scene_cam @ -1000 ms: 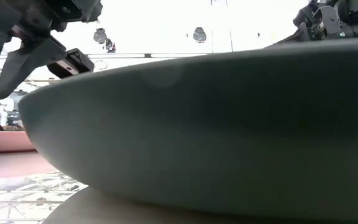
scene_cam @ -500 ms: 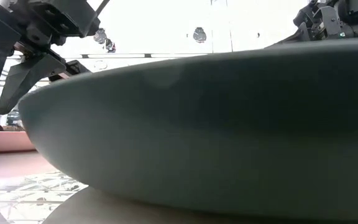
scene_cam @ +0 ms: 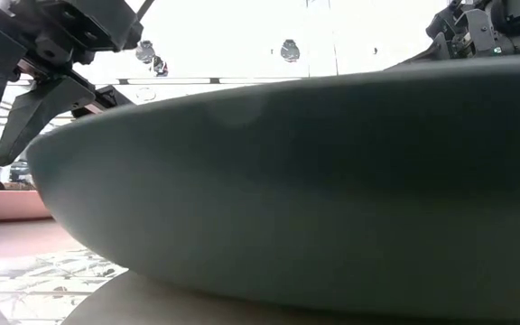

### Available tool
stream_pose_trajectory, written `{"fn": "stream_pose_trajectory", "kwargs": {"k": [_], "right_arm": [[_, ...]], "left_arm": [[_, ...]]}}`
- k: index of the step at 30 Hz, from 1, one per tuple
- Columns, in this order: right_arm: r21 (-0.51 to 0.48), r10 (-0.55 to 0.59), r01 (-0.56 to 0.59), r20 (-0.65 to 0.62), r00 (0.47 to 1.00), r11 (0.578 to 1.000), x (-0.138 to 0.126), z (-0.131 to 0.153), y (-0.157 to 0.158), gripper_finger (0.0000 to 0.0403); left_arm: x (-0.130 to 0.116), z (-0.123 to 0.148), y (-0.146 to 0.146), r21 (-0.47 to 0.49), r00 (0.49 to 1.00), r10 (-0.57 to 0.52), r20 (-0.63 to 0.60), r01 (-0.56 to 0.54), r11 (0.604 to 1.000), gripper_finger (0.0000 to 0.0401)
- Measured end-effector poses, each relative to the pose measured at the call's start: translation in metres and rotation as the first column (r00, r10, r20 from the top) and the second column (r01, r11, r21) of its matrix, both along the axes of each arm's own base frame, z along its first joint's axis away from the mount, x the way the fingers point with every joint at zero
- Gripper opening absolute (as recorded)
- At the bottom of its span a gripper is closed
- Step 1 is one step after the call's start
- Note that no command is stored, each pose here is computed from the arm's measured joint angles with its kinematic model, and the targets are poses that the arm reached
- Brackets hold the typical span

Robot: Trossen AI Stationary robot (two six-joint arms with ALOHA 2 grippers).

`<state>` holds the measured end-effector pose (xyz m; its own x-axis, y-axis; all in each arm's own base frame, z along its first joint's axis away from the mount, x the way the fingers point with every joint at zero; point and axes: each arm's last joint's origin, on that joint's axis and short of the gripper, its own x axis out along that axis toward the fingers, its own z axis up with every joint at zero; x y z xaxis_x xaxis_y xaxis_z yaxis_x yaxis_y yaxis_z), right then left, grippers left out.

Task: Place and stack plates onto a shelf
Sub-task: Stack the dark green plate onto the dark blue plate on the shelf

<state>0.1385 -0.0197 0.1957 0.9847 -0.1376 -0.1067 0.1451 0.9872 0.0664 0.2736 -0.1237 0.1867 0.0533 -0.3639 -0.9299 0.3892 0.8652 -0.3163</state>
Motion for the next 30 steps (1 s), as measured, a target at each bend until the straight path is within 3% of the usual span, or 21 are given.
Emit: {"fn": "stream_pose_trajectory", "kwargs": {"k": [14, 23, 30], "right_arm": [[-0.004, 0.0, 0.0, -0.001, 1.0, 1.0, 0.0, 0.0, 0.0, 0.0151], [-0.003, -0.001, 0.001, -0.004, 1.0, 1.0, 0.0, 0.0, 0.0, 0.0151], [-0.003, -0.001, 0.001, -0.009, 1.0, 1.0, 0.0, -0.001, 0.0, 0.0151]], "left_arm": [[0.0, 0.0, 0.0, 0.003, 0.999, -0.03, 0.011, 0.03, 1.0, 0.0081], [0.007, -0.033, -0.008, -0.024, 0.993, -0.078, -0.087, 0.076, 0.997, 0.0081], [0.007, -0.038, -0.008, -0.025, 0.99, -0.094, -0.102, 0.092, 0.995, 0.0081]]}}
